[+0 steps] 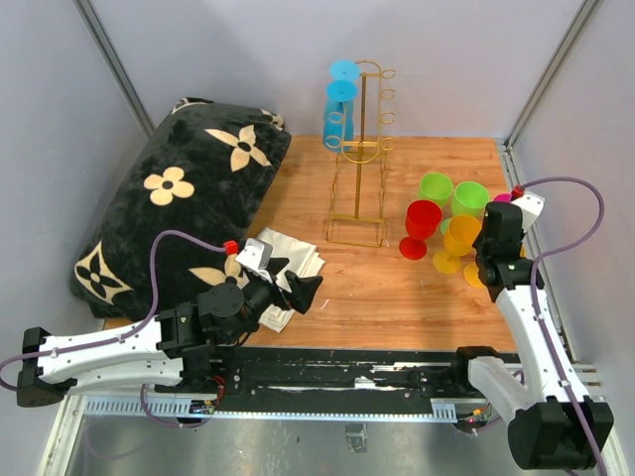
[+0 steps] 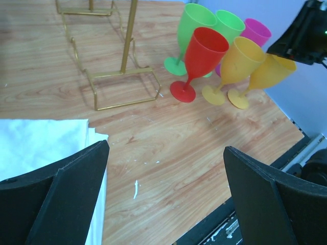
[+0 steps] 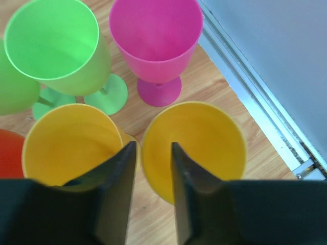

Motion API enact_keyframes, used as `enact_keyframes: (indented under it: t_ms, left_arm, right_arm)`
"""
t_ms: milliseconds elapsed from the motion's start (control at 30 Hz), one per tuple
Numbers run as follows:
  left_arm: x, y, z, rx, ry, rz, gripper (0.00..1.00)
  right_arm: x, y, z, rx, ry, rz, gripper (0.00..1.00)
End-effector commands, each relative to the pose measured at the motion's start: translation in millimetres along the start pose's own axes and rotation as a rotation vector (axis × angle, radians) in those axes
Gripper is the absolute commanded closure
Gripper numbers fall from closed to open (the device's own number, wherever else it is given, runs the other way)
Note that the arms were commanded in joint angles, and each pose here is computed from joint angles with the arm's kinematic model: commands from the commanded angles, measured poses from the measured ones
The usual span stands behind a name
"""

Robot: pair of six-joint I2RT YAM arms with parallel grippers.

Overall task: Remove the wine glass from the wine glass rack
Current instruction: Place the wine glass at the center of the board.

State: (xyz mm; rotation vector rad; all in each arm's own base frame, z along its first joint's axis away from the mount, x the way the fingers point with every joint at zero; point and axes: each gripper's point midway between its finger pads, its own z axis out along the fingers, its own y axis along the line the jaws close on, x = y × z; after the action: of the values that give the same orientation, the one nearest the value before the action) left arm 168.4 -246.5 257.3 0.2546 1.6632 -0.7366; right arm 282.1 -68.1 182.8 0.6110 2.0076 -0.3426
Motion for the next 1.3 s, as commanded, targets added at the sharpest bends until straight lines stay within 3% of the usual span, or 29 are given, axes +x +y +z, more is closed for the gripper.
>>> enact_keyframes:
  t_ms: [0,167,400,700,833,900,1000,1267]
  left_arm:
    - [-2.9,16.7,-0.1,-0.105,-0.029,-0.093,0.0]
    - [-2.7,14.2,2.5,-0.11,-0.018,-0.095,0.0]
    - [1.3,16.7,3.2,-0.14,0.011,-0.089,0.0]
    - [3.9,17.0,4.4,-0.157,0.04,-0.069,0.0]
    - [3.4,-0.5,7.3,-0.055,0.18,-0.007,0.0]
    - [-2.8,12.6,11.2,-0.117,0.236,-0.03,0.0]
    - [-22.2,37.9,17.9,-0.194,0.248,-0.055,0.0]
    - [-84.6,57.0,41.3,-0.078,0.132,-0.126,0.0]
  right_arm:
    - [-19.7,-16.7,-7.3,0.049,-0.074,0.036,0.6]
    - [-36.3,-9.5,-25.2,-0.028,-0.101,0.044,0.58]
    - [-69.6,18.2,-66.0,-0.271,-0.204,0.087,0.34]
    - [-56.1,103.4,-138.9,-0.884,-0.077,0.113,0.2]
    - [-50.0,129.2,-175.3,-1.142,-0.024,0.121,0.2]
    - [-47.7,135.9,-190.1,-1.239,-0.005,0.121,0.19]
    - [-44.3,137.7,-201.4,-1.297,0.015,0.111,0.19]
    - [-30.2,136.1,-212.7,-1.354,0.061,0.088,0.16]
